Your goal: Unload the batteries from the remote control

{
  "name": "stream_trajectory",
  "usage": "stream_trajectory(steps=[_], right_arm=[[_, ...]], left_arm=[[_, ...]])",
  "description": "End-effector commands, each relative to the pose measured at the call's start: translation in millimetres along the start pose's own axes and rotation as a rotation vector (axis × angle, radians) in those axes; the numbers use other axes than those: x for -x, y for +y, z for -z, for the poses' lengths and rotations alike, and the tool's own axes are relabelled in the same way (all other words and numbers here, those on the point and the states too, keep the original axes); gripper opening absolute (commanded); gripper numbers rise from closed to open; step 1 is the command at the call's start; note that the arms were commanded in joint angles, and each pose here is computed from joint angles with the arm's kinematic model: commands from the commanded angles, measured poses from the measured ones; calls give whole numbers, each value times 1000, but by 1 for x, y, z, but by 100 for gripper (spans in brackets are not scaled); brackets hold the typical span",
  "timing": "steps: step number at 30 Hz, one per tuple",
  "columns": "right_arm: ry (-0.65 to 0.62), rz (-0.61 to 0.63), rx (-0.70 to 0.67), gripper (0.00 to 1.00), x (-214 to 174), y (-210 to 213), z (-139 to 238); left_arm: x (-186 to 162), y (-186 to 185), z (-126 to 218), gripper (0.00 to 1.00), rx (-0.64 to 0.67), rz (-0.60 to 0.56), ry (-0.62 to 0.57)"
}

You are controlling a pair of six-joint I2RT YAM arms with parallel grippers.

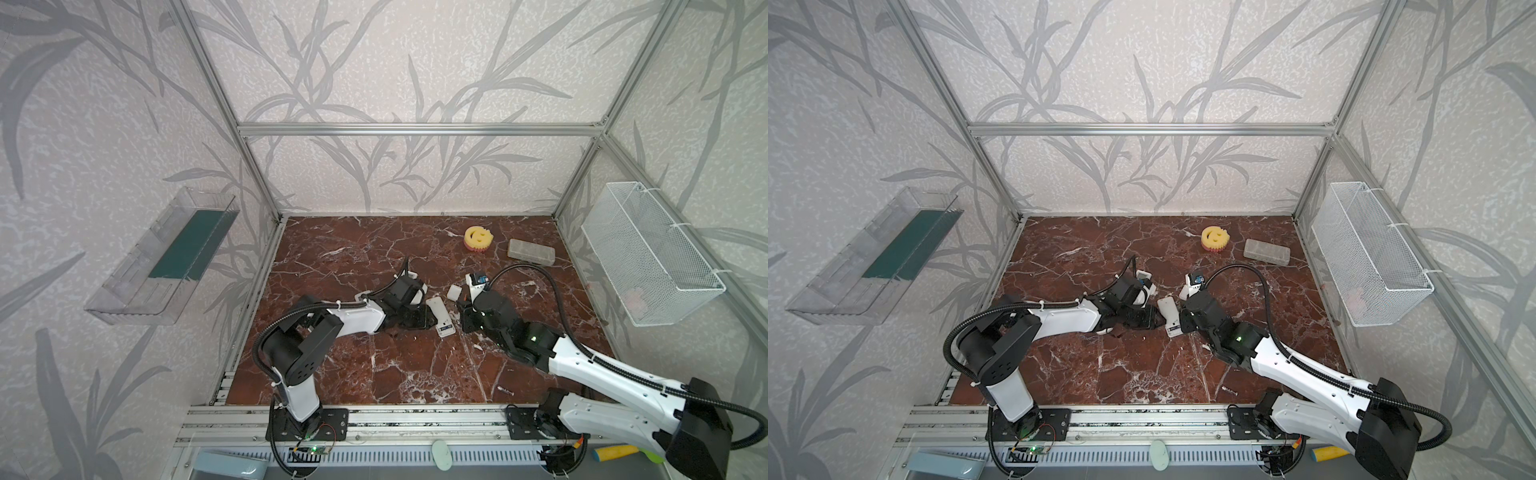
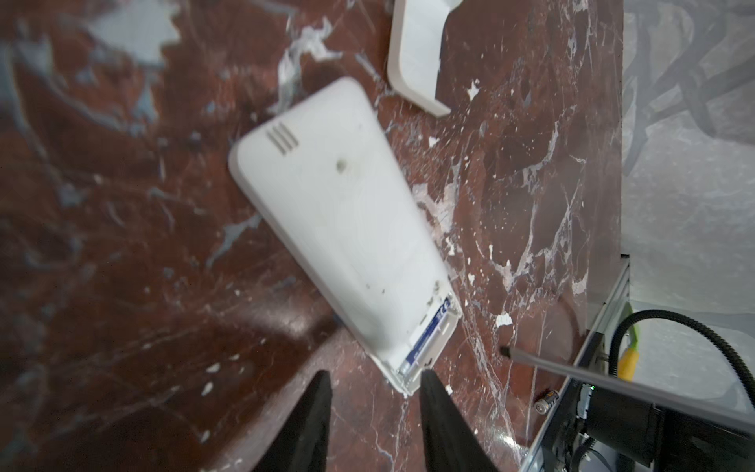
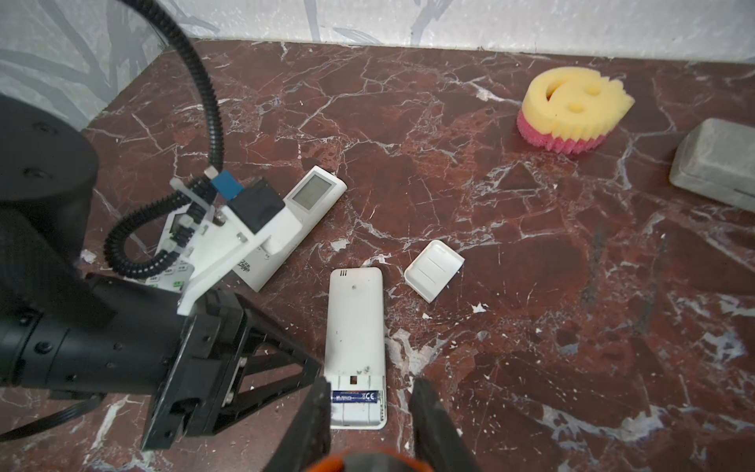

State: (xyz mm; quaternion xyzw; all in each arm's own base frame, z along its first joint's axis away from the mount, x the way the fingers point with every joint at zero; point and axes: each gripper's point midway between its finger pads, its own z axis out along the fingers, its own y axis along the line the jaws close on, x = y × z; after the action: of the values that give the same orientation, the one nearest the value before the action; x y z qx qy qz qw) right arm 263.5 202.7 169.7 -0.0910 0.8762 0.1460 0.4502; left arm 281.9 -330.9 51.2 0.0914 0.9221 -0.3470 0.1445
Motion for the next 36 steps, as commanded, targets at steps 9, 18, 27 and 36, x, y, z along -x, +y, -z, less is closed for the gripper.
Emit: stream_trajectory(steps=[9, 18, 27, 36], right_arm=[[-8, -102, 0, 0, 1, -11, 12], [4, -110, 3, 0, -5, -12, 11], [-26, -136, 0, 0, 6, -18, 10], [-84, -167, -14, 0, 38, -26, -4]], left_arm=[[66, -12, -38, 16, 115, -188, 81], [77, 11, -61, 16, 202, -193, 102], [51, 20, -38, 16, 238, -168, 134], [33, 21, -22, 21, 225, -123, 111]])
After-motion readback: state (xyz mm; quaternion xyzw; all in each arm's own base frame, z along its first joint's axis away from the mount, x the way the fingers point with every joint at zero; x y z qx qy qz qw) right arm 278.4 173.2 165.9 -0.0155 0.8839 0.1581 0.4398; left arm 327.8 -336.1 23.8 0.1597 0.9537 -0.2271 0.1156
